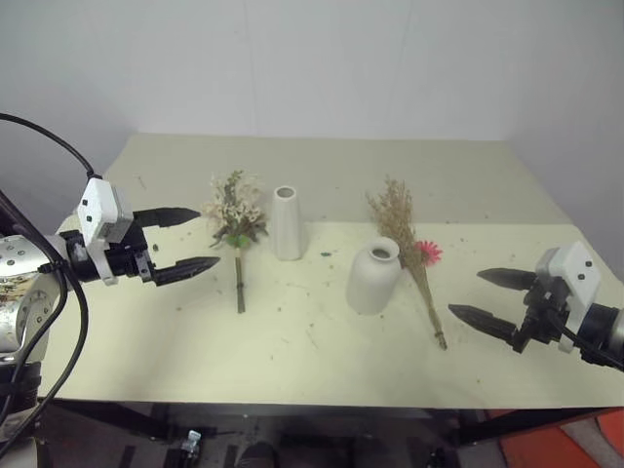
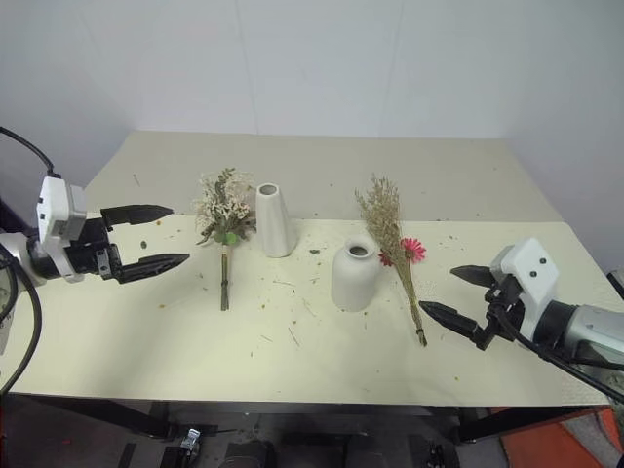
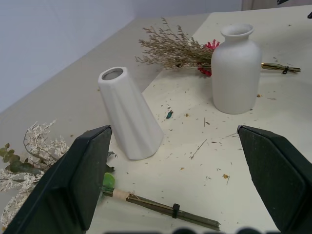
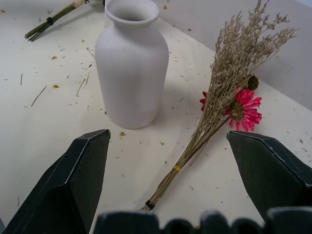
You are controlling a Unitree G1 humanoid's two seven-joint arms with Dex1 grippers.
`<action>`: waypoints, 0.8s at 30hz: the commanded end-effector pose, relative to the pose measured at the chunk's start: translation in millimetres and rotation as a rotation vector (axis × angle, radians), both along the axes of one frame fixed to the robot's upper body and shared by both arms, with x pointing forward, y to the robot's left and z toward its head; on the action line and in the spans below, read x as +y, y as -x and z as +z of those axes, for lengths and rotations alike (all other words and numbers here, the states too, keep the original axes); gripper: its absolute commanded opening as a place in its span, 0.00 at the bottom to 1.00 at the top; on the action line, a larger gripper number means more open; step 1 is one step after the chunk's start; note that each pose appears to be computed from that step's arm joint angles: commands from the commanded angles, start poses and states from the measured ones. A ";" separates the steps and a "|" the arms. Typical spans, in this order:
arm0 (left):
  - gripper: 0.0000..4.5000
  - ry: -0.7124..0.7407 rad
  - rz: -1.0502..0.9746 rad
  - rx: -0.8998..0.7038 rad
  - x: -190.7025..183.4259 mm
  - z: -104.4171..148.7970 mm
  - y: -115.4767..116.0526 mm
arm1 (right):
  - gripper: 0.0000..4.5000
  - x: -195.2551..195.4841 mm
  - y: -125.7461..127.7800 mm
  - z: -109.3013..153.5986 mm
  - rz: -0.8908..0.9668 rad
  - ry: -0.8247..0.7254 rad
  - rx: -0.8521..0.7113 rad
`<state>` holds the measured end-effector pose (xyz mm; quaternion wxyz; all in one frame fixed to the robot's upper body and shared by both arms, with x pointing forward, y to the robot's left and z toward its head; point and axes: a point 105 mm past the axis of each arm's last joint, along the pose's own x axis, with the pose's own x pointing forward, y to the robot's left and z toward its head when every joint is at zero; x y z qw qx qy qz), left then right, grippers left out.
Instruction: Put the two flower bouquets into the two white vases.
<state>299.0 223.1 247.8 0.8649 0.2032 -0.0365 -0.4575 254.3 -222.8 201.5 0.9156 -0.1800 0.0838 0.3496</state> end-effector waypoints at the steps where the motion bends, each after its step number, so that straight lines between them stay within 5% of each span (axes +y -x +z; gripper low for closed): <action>1: 1.00 0.025 -0.005 -0.017 -5.4 7.6 5.3 | 1.00 1.5 -0.8 11.1 0.021 0.024 -0.042; 11: 1.00 0.041 0.038 -0.015 -2.7 7.9 7.0 | 1.00 3.0 -2.6 12.3 0.043 0.037 -0.040; 18: 1.00 -0.106 0.575 0.033 2.8 -20.9 -45.2 | 1.00 17.5 -5.7 43.6 0.087 -0.003 -0.141; 24: 1.00 0.127 0.832 0.343 -30.1 -43.9 -81.1 | 1.00 57.1 -6.7 69.1 0.237 0.069 -0.238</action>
